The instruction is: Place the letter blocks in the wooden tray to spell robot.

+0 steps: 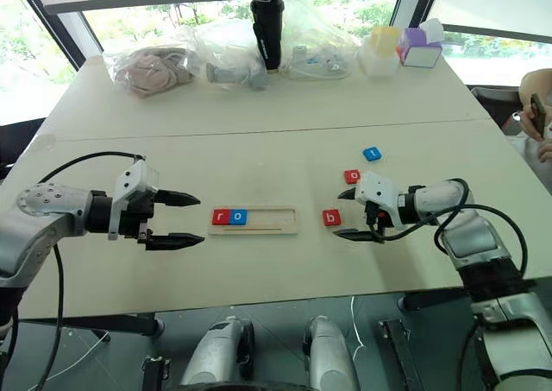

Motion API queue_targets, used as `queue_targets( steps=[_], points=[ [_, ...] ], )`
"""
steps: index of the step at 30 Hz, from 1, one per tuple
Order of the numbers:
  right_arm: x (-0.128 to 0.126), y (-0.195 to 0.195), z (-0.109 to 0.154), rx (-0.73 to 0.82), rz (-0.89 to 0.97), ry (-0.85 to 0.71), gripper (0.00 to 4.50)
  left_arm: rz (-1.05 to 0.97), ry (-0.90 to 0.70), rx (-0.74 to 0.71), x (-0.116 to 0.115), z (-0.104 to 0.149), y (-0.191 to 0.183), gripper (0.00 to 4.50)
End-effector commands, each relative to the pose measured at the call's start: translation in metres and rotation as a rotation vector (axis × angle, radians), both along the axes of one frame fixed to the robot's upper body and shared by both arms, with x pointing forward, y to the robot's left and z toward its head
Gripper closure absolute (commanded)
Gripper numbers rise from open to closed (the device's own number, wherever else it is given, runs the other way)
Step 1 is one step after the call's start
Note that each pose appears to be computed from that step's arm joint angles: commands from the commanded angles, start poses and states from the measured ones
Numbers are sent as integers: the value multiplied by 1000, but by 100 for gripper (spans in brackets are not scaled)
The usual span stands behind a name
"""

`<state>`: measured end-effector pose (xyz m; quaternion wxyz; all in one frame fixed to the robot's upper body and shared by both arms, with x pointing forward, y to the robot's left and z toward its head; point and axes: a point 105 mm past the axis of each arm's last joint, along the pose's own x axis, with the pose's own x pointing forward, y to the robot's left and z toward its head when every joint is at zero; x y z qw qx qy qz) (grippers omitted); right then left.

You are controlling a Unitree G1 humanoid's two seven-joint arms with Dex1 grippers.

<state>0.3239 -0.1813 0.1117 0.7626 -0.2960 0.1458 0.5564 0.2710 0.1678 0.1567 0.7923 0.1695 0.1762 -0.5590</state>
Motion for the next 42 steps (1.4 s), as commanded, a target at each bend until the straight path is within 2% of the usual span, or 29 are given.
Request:
queue_targets(
  steps=[1, 8, 11, 15, 16, 21, 26, 28, 33, 35, 37, 42],
  points=[
    [5, 0, 3, -8, 34, -22, 8, 5, -43, 3, -4, 10, 1, 0],
    [1, 4, 1, 18, 65, 38, 8, 23, -41, 0, -6, 5, 0, 0],
    [0, 3, 0, 25, 63, 48, 95, 22, -42, -1, -6, 4, -1, 0],
    [0, 4, 1, 32, 59, 51, 308, 24, -42, 2, -5, 4, 0, 0],
    [0, 4, 2, 35, 58, 51, 336, 24, -42, 3, -4, 4, 0, 0],
    [1, 4, 2, 30, 54, 42, 334, 25, -45, 3, -4, 4, 0, 0],
    [0, 33, 45, 111, 104, -36, 334, 43, -41, 5, -4, 4, 6, 0],
    [-6, 47, 50, 76, 162, -57, 334, 52, -34, -26, -5, 8, 7, 0],
    [2, 86, 55, 78, 190, -72, 334, 50, -17, -27, -12, 10, 8, 0],
    [14, 99, 45, 16, 149, -98, 334, 70, -22, -21, -11, 9, 11, 0],
    [20, 113, 42, 26, 106, -83, 334, 89, -27, -24, -11, 9, 13, 0],
    [11, 140, 41, 57, 165, -52, 334, 132, -17, -20, -18, 5, 18, 0]
  ],
)
